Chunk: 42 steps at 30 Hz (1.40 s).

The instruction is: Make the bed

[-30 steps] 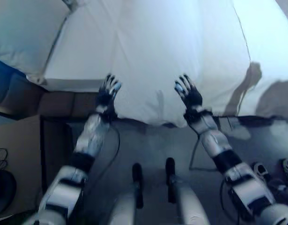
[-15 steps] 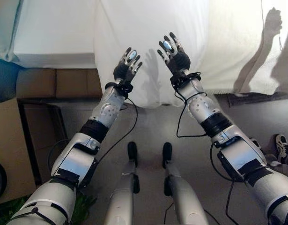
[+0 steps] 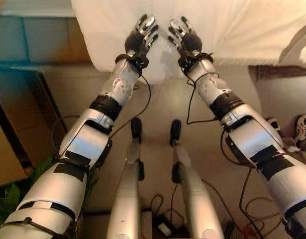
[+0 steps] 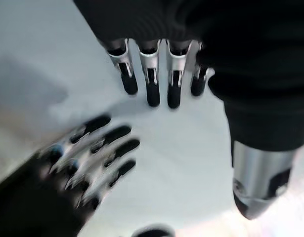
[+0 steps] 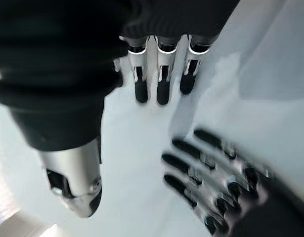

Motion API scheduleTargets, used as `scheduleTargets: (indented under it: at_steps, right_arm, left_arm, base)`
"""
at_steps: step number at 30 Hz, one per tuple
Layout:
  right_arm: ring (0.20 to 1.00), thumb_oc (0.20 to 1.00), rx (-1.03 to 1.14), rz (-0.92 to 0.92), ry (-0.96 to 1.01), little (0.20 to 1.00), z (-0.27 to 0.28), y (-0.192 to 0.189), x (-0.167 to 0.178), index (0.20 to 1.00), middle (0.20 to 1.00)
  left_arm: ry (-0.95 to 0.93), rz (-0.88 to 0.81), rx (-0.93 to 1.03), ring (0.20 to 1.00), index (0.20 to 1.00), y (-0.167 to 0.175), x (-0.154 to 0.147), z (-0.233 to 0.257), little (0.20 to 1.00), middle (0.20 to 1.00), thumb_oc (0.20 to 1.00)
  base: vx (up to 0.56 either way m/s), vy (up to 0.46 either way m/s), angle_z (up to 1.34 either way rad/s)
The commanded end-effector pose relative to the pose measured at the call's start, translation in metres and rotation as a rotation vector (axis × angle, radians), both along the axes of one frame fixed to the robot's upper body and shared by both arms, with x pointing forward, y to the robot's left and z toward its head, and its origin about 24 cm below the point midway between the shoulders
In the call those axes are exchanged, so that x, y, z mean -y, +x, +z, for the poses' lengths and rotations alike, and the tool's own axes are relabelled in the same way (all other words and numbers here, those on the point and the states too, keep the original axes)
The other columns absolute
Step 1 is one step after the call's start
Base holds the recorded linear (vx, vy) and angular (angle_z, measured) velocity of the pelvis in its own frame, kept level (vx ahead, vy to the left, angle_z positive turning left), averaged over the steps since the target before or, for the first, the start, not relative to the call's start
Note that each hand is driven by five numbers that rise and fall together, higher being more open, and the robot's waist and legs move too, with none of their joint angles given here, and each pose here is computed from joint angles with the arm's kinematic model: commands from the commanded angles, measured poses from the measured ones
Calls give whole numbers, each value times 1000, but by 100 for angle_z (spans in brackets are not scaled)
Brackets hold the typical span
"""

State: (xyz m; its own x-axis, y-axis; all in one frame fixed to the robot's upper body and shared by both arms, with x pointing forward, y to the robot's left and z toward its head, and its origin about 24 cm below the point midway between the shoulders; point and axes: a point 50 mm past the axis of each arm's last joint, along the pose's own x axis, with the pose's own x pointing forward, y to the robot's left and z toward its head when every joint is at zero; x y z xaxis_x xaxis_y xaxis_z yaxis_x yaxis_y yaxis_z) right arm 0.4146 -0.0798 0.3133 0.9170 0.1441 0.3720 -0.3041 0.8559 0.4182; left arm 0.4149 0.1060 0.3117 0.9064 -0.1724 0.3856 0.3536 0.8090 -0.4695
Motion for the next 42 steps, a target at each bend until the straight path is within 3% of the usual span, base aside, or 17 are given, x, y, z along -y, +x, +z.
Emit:
scheduleTargets:
  at_steps: [1, 8, 13, 22, 28, 29, 32, 34, 38, 42]
  right_arm:
    - [1000, 1000, 73, -50, -49, 1000, 34, -6, -3, 1000, 1000]
    - [1000, 1000, 55, -159, -46, 1000, 30, -3, 4, 1000, 1000]
    - [1000, 1000, 21, -263, -131, 1000, 19, 3, 31, 1000, 1000]
    - [1000, 1000, -276, -477, -6, 1000, -80, 8, 125, 1000, 1000]
    - [1000, 1000, -499, -575, 14, 1000, -177, -15, 162, 1000, 1000]
    - [1000, 1000, -617, -612, -21, 1000, -221, -33, 173, 1000, 1000]
    - [1000, 1000, -792, -660, -52, 1000, -283, -73, 196, 1000, 1000]
    - [1000, 1000, -889, -682, -82, 1000, -316, -101, 206, 1000, 1000]
    - [1000, 1000, -1097, -679, -352, 1000, -371, -167, 228, 1000, 1000]
    - [1000, 1000, -1248, -621, -555, 1000, -407, -220, 225, 1000, 1000]
  left_arm:
    - [-56, 97, 103, 1000, 1000, -7, -18, 45, 1000, 1000, 1000]
    - [-96, 281, 80, 1000, 1000, -6, -44, 51, 1000, 1000, 1000]
    - [-26, 377, 34, 1000, 1000, -2, -70, 35, 1000, 1000, 1000]
    - [-72, 580, -235, 1000, 1000, -5, -149, -69, 1000, 1000, 1000]
    - [-38, 672, -467, 1000, 1000, -29, -179, -164, 1000, 1000, 1000]
    - [-18, 696, -608, 1000, 1000, -44, -185, -210, 1000, 1000, 1000]
    - [171, 698, -773, 1000, 1000, -75, -189, -269, 1000, 1000, 1000]
    - [249, 663, -858, 1000, 1000, -94, -185, -300, 1000, 1000, 1000]
    - [565, 570, -998, 1000, 1000, -144, -186, -354, 1000, 1000, 1000]
    - [656, 530, -1131, 1000, 1000, -195, -176, -397, 1000, 1000, 1000]
  base:
    - [14, 6, 8]
    - [0, 6, 3]
    - [-11, 20, 1]
    - [-24, 22, 2]
    - [-59, 19, 3]
    - [-86, 9, 2]
    - [-92, 4, -1]
    - [-81, 15, -3]
    - [-26, -3, -2]
    - [41, -73, 3]
